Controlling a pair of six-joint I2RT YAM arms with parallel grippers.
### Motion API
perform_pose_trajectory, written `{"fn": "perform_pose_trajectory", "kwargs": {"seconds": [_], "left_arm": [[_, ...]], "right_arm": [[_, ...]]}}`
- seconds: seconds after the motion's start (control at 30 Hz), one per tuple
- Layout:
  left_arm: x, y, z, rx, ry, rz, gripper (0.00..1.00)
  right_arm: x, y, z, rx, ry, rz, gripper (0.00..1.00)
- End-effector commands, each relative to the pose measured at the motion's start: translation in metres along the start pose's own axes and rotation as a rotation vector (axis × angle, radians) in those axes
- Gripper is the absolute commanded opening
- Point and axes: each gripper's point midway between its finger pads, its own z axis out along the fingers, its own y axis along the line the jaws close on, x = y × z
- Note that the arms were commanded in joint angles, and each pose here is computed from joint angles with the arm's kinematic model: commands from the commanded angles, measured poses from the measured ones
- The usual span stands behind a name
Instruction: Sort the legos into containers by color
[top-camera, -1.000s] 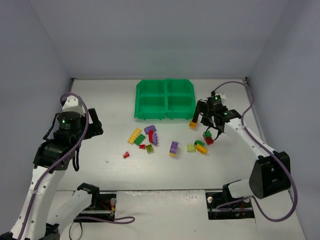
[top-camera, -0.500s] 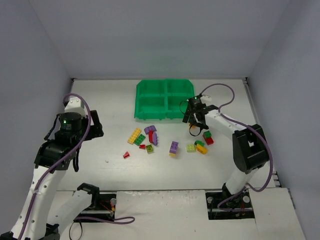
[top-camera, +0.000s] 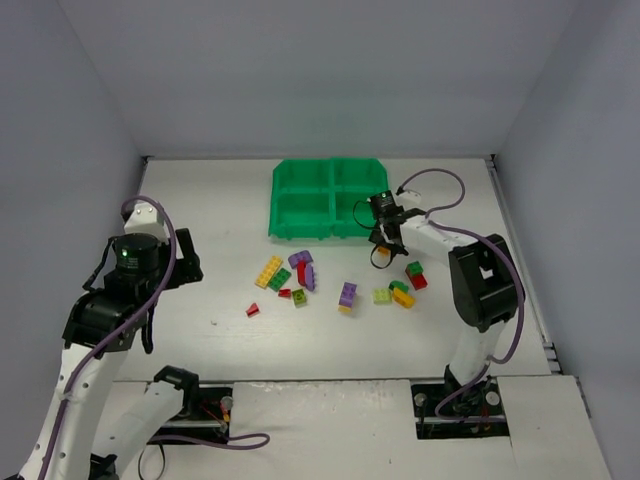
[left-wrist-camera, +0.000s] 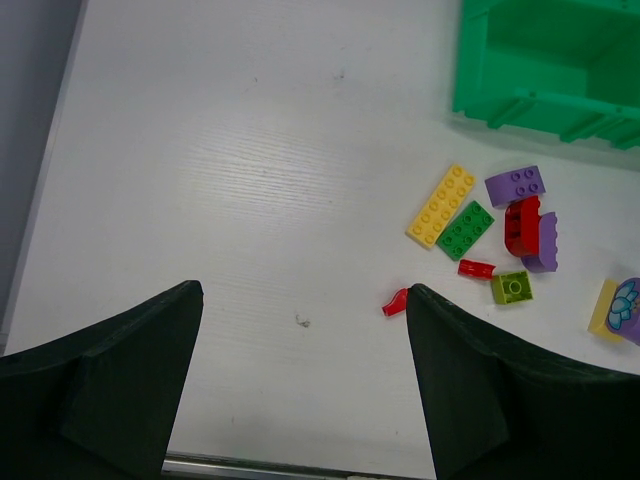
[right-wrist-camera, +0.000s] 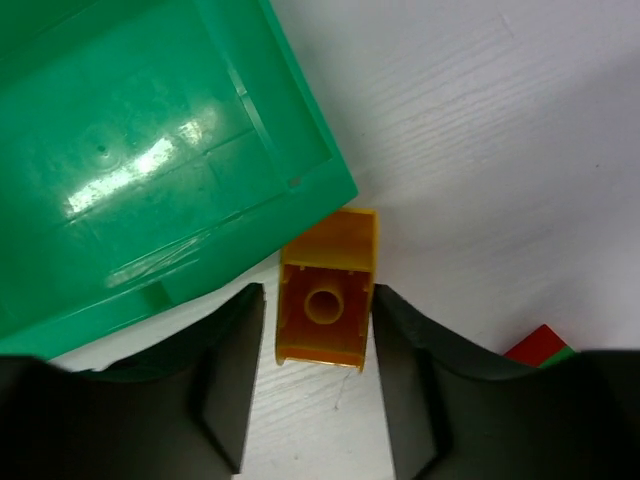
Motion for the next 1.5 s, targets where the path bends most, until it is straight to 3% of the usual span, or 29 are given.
{"fn": "perform_pose_trajectory", "kwargs": {"seconds": [0.0, 0.1, 0.13, 0.3, 0.43, 0.6, 0.8, 0.97, 1.23, 1.47], "left_arm": [[-0.013, 0.000, -0.003, -0.004, -0.035, 0.008, 0.76], [-0.012, -0.001, -0.003, -0.001, -0.034, 0.008, 0.77], [-0.013, -0.001, -0.003, 0.001, -0.035, 0.006, 0.76], [-0.016, -0.005, -0.003, 0.018, -0.041, 0.003, 0.77], [-0.018, -0.008, -0.004, 0.037, -0.050, -0.002, 0.77], [-0.014, -0.017, 0.000, 0.079, -0.035, -0.011, 0.76], [-0.012, -0.022, 0.001, 0.104, -0.042, -0.052, 0.77], [-0.020, -0.025, -0.004, 0.123, -0.074, -0.090, 0.76], [-0.018, -0.022, -0.012, 0.113, -0.062, -0.112, 0.77], [-0.011, -0.019, -0.012, 0.095, -0.038, -0.115, 0.76]], "right_arm": [[-0.027, 0.001, -0.006, 0.024, -0.108, 0.064, 0.40], [-0.026, -0.005, -0.007, 0.037, -0.114, 0.039, 0.15], [-0.024, -0.007, -0.008, 0.039, -0.112, 0.035, 0.00], [-0.041, 0.004, -0.057, -0.050, -0.166, 0.000, 0.00], [-0.085, 0.036, -0.136, -0.253, -0.272, -0.049, 0.00], [-0.147, 0.066, -0.195, -0.396, -0.425, -0.157, 0.00], [-0.209, 0.113, -0.179, -0.528, -0.538, -0.308, 0.00], [-0.235, 0.144, -0.125, -0.589, -0.541, -0.378, 0.00], [-0.233, 0.178, -0.059, -0.671, -0.531, -0.458, 0.06], [-0.233, 0.191, -0.030, -0.690, -0.516, -0.468, 0.14]]}}
